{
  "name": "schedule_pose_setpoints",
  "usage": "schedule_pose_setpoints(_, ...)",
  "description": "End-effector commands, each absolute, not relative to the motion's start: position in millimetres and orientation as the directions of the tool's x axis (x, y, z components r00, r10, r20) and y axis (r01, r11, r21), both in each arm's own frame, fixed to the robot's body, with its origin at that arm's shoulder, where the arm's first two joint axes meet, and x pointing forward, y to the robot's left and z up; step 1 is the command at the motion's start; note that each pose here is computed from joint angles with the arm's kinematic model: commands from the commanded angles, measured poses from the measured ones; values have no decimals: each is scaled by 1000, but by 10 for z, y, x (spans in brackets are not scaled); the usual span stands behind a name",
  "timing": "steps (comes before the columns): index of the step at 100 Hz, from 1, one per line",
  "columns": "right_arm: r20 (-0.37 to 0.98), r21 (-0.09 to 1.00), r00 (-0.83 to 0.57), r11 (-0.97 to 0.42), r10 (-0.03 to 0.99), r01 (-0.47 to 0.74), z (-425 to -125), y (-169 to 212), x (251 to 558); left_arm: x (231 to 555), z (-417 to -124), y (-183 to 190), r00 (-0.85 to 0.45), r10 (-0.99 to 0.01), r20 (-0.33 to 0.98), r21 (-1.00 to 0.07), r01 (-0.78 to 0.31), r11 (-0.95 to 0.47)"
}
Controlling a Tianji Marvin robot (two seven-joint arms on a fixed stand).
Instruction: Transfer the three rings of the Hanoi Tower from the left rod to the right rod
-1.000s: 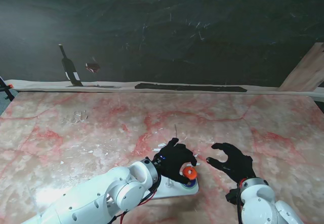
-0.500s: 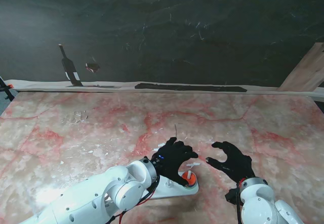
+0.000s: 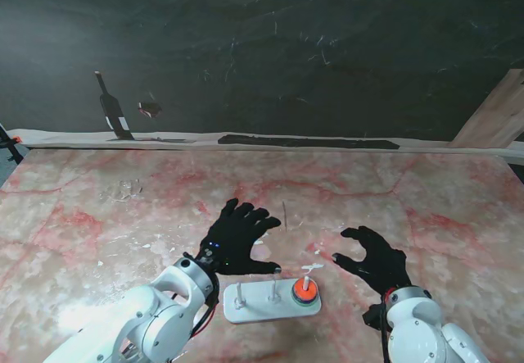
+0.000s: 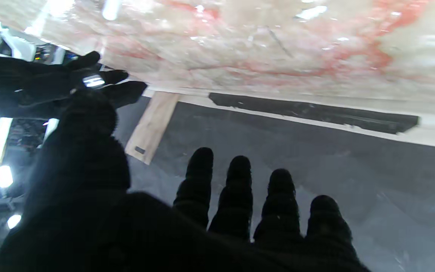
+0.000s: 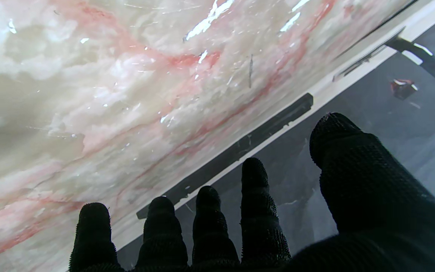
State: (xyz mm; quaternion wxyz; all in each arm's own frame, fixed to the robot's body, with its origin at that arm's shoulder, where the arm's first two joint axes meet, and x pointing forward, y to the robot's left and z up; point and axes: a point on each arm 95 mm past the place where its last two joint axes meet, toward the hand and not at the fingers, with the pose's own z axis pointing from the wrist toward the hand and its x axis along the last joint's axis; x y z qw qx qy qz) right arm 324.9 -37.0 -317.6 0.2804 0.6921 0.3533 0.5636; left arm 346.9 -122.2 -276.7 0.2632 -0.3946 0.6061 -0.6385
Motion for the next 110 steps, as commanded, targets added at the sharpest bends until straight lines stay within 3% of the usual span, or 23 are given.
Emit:
schedule_pose_setpoints(1,584,785,109,-594,805,176,-3188,-340,3231,3411,-2826,-1094,-520,-835,183,-980,-167,-111)
schedule_pose_setpoints(42,585,786,93,-591,806,180,-3170,-299,3238,3276,-3034,-314,-361,-882,303,-949,-198,-245)
schedule_pose_setpoints(76,571,799,82,-576,817,174,-3136,-277,3225,3301,-3252,-122,-314,-875,367,-928,-187,-322)
schedule_pose_setpoints(110,579,794,75,-582,812,172,-3116,-262,3224,3321,-3272,-27,-295,-876,381,-921,-200,-334)
